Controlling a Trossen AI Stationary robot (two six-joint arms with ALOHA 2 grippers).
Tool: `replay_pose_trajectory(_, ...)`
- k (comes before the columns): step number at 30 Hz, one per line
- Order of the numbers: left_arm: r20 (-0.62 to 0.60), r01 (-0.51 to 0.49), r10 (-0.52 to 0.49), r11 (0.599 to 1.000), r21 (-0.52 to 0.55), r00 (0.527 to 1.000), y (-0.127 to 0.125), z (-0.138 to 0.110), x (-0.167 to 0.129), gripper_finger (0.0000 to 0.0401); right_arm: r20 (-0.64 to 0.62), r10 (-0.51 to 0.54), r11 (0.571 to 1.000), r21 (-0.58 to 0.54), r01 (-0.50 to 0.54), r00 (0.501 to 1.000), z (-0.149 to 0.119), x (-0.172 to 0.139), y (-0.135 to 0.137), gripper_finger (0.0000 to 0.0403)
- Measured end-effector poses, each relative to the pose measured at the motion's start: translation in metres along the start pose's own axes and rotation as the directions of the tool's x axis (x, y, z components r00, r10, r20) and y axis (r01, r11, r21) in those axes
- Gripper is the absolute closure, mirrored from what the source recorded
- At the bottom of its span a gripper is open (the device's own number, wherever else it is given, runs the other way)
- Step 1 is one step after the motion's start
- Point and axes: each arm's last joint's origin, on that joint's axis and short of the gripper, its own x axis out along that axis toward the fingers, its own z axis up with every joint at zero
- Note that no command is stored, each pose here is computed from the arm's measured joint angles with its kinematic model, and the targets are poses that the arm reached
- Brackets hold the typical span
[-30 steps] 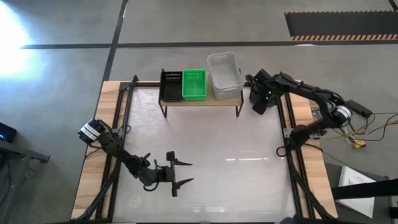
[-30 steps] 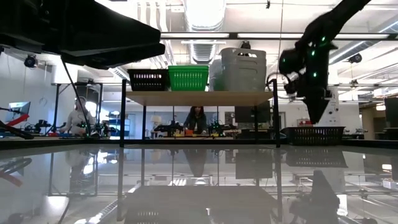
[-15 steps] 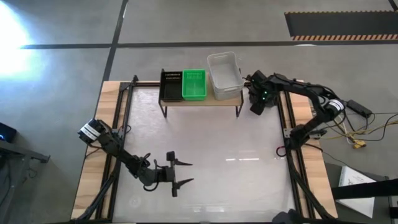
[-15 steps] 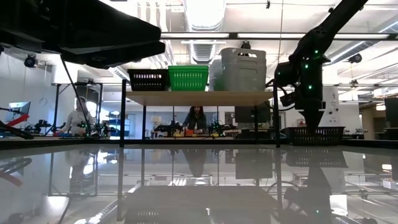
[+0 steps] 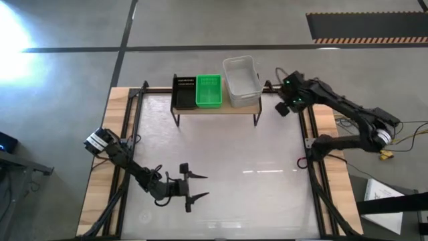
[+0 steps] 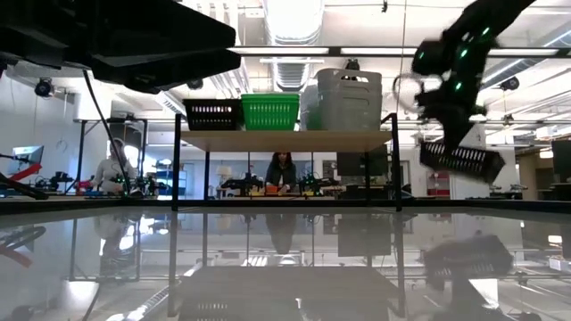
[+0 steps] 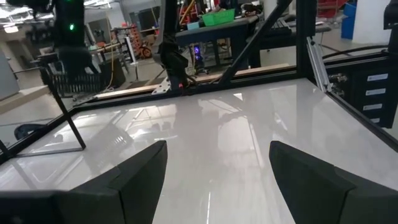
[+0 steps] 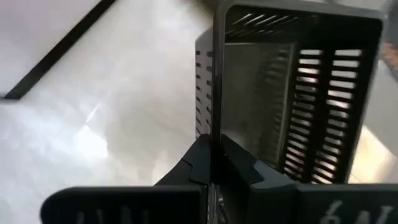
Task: Stack baskets on shelf by color
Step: Stack the black bin on top of the black bin on the shelf
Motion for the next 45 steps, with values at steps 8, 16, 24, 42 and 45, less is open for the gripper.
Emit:
replay_pose_trajectory(8, 0.017, -0.002, 0.002, 1.0, -0.006, 1.0, -0.003, 0.007, 0.003, 0.0134, 0.324, -0.016, 0.999, 0.041, 0.003, 0.946, -0.026, -0.076, 0.021, 0.0393)
replay_pose_trajectory(16, 0.05, -0.011, 0.008, 0.998, 0.058, 0.999, -0.008, 0.019, 0.009, 0.0134, 0.731, 0.219, 0.975, -0.134, -0.179, 0.647, -0.074, -0.165, 0.041, 0.0394)
replay_pose_trajectory(24, 0.057, -0.011, 0.008, 0.998, 0.057, 0.998, -0.009, 0.023, 0.01, 0.0134, 0.621, 0.663, 0.727, -0.667, -0.162, 0.417, -0.088, -0.195, 0.14, 0.0393)
replay_pose_trajectory(42, -0.041, 0.174, -0.173, 0.985, 0.017, 0.984, -0.001, 0.102, -0.062, 0.0134, 0.132, 0.732, 0.125, -0.99, 0.059, 0.669, -0.136, -0.076, 0.367, 0.0392)
replay_pose_trajectory(45, -0.086, 0.174, -0.172, 0.985, 0.013, 0.981, 0.0, 0.105, -0.062, 0.0134, 0.117, 0.708, 0.061, -0.993, 0.105, 0.696, -0.122, -0.062, 0.391, 0.0392)
